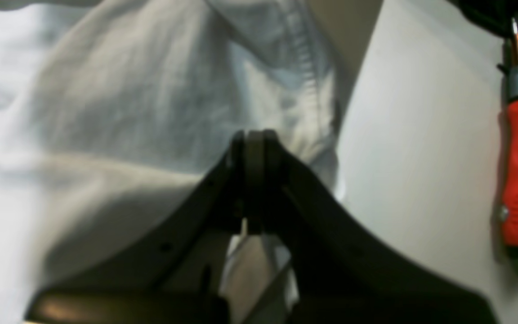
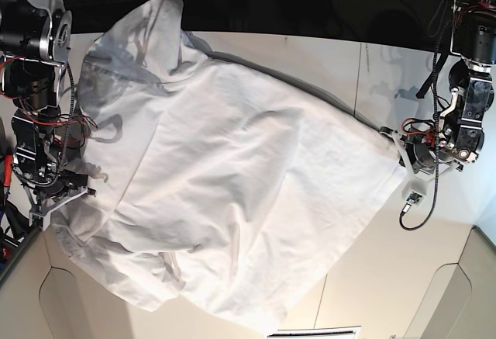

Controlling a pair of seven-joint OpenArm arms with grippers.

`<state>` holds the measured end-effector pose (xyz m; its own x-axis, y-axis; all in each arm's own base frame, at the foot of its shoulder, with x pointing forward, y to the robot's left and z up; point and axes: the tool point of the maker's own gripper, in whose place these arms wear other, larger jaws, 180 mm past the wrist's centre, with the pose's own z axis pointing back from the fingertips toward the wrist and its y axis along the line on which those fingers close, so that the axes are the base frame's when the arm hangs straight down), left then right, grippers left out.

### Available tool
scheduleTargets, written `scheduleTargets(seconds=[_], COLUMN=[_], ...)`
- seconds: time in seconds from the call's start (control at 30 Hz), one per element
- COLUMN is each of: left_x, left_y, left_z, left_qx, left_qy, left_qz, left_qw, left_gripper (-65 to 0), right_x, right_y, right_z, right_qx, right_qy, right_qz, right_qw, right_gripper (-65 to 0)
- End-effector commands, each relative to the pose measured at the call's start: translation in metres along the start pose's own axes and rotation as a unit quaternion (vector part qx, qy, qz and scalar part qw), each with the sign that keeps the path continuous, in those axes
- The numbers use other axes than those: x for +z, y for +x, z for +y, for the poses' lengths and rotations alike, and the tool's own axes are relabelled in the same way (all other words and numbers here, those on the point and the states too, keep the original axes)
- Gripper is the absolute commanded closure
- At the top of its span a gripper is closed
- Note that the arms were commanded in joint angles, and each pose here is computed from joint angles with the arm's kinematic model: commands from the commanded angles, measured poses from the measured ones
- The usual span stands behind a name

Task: Layout the t-shirt on the table in an organized manner, then fold the t-shirt properly
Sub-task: 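Pull the shirt edges outward with both grippers to spread it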

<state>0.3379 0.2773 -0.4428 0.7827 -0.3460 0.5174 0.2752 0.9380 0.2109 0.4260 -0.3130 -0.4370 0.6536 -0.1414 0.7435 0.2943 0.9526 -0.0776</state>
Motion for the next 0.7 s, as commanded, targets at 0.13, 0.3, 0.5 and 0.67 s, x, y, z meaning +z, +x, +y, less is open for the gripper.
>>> scheduleTargets(seconds=[0.13,0.3,0.5,0.67], left_x=[0.005,0.005,0.008,0.009], left_y=[0.009,0.019,0.049,0.069], left_z=[0.025,0.027,0.017,0.005], left_qx=[-0.016,-0.009,0.024,0.029], left_qy=[0.043,0.050,0.020,-0.009], left_qz=[-0.006,-0.032,-0.083,-0.112], left_qw=[0.999,0.998,0.996,0.993], left_gripper=[0.0,0.0,0.0,0.0], right_x=[0.003,0.007,0.015,0.047], right_y=[0.040,0.058,0.067,0.070], right_z=[-0.034,-0.060,-0.046,-0.020], right_qx=[0.045,0.032,0.001,-0.014], right_qy=[-0.042,-0.066,0.035,0.134], right_qz=[-0.041,-0.055,-0.029,-0.009], right_qw=[0.9972,0.9958,0.9990,0.9908], right_gripper=[0.0,0.0,0.0,0.0])
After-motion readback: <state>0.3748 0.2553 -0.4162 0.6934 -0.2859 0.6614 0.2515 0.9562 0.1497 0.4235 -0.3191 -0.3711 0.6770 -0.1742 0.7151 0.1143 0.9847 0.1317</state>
